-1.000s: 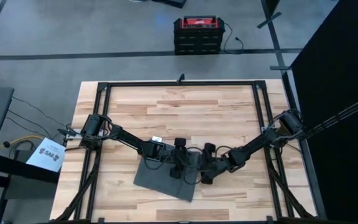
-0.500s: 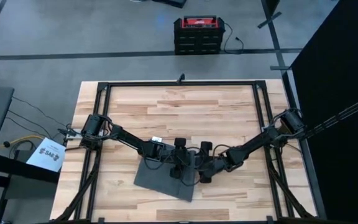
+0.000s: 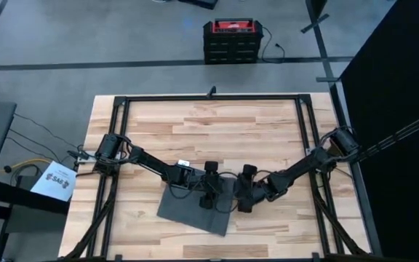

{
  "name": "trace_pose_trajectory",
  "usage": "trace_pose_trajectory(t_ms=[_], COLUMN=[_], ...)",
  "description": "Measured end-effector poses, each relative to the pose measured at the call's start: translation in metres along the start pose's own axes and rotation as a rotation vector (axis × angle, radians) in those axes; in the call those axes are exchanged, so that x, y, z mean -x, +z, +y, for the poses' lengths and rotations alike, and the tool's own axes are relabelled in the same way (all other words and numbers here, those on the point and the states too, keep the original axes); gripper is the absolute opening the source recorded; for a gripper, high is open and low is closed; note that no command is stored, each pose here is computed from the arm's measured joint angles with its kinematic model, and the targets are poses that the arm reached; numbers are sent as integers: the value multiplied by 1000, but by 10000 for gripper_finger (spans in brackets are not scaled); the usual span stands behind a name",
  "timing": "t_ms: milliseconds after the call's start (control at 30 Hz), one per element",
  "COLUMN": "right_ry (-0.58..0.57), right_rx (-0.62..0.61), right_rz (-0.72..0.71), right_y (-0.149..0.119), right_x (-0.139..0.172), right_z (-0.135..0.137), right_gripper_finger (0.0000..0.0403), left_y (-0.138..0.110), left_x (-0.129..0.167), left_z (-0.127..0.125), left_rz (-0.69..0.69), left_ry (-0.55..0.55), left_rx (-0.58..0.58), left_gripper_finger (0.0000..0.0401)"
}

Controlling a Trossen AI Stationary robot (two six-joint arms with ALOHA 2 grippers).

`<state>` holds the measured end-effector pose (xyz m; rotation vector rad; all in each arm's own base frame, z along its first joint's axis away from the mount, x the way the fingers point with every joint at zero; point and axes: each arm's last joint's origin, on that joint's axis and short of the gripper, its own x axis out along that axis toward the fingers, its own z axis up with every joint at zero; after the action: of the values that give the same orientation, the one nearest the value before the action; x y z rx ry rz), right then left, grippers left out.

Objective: Roll towel
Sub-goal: Roll the gray towel

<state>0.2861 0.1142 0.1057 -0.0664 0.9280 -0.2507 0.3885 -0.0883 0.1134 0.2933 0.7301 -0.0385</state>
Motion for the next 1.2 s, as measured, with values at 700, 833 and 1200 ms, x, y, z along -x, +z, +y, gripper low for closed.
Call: trace_pose_trajectory(t_ms=[700,833,1200], right_ry=[-4,-9,125], right_rx=[94,76,-50], right_rz=[-121,-49,-97], right_y=[16,3,-27], right_x=[36,41,37], right_z=[-7,-2,44], right_gripper_finger=[249,249,249], left_y=[3,11,41], left_x=[5,14,70], left_z=[1,5,0], left_rz=[-2,-24,-81], left_ry=[-5,-3,-36], left_rx=[7,15,87], left_gripper_finger=[191,191,191])
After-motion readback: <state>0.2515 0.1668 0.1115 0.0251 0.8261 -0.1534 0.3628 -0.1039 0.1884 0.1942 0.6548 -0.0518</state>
